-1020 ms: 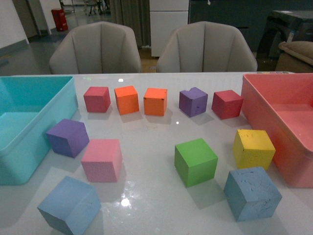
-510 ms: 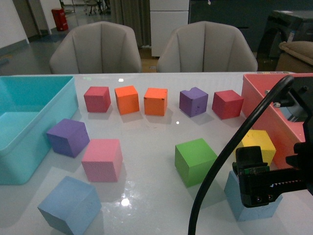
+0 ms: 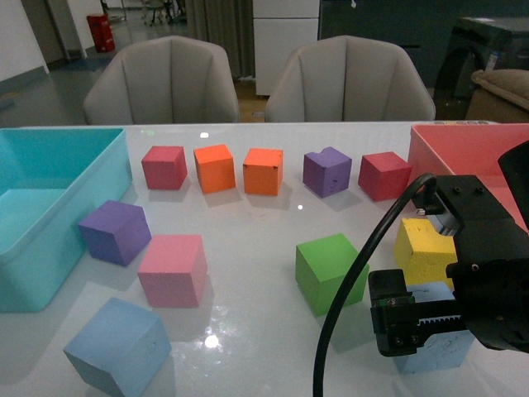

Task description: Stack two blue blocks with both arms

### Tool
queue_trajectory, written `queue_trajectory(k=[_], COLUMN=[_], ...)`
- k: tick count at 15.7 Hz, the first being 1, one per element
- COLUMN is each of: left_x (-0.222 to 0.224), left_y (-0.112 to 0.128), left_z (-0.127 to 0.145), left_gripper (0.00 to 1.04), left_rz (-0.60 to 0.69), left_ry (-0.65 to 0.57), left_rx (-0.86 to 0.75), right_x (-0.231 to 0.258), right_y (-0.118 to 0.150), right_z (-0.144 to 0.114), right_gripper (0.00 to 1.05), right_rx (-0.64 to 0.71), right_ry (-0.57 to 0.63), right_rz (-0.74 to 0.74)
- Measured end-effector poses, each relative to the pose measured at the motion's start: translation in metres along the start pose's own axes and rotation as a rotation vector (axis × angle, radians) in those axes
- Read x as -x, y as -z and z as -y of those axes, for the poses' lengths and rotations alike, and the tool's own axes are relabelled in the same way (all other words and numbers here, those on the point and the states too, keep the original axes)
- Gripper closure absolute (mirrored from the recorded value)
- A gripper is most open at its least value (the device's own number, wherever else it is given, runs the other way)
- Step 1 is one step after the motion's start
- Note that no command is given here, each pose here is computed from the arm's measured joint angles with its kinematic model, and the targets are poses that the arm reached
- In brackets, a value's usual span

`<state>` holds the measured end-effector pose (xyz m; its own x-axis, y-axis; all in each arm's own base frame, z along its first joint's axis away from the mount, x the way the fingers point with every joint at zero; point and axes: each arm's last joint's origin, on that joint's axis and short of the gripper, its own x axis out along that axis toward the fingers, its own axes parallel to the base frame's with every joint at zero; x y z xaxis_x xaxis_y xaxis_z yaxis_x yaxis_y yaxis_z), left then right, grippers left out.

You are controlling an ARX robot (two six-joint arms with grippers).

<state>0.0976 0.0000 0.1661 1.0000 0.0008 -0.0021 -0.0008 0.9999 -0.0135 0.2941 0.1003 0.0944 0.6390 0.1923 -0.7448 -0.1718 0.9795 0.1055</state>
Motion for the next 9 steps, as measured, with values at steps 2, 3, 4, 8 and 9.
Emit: queue_trajectory(k=[2, 3, 4, 8, 9], left_x=[0.0, 0.0, 0.0, 0.0, 0.0], left_y=[0.0, 0.0, 0.0, 0.0, 0.0], left_z=[0.0, 0.0, 0.0, 0.0, 0.0], left_gripper=[0.07, 0.07, 0.07, 0.07, 0.07], left_rz=[0.0, 0.0, 0.0, 0.0, 0.0], left_ry=[0.0, 0.0, 0.0, 0.0, 0.0], left_rx=[0.0, 0.0, 0.0, 0.0, 0.0], right_x=[-0.006, -0.01, -0.013, -0.015, -0.015], right_y=[0.004, 0.006, 0.009, 0.016, 0.018], right_z=[0.002, 0.005, 0.005, 0.006, 0.007], right_gripper=[0.06, 0.06, 0.06, 0.2, 0.31], right_rx=[-0.008, -0.015, -0.016, -0.023, -0.024], right_ry=[0.001, 0.006, 0.003, 0.0, 0.003], right_rz=[-0.017, -0.027, -0.038, -0.042, -0.049])
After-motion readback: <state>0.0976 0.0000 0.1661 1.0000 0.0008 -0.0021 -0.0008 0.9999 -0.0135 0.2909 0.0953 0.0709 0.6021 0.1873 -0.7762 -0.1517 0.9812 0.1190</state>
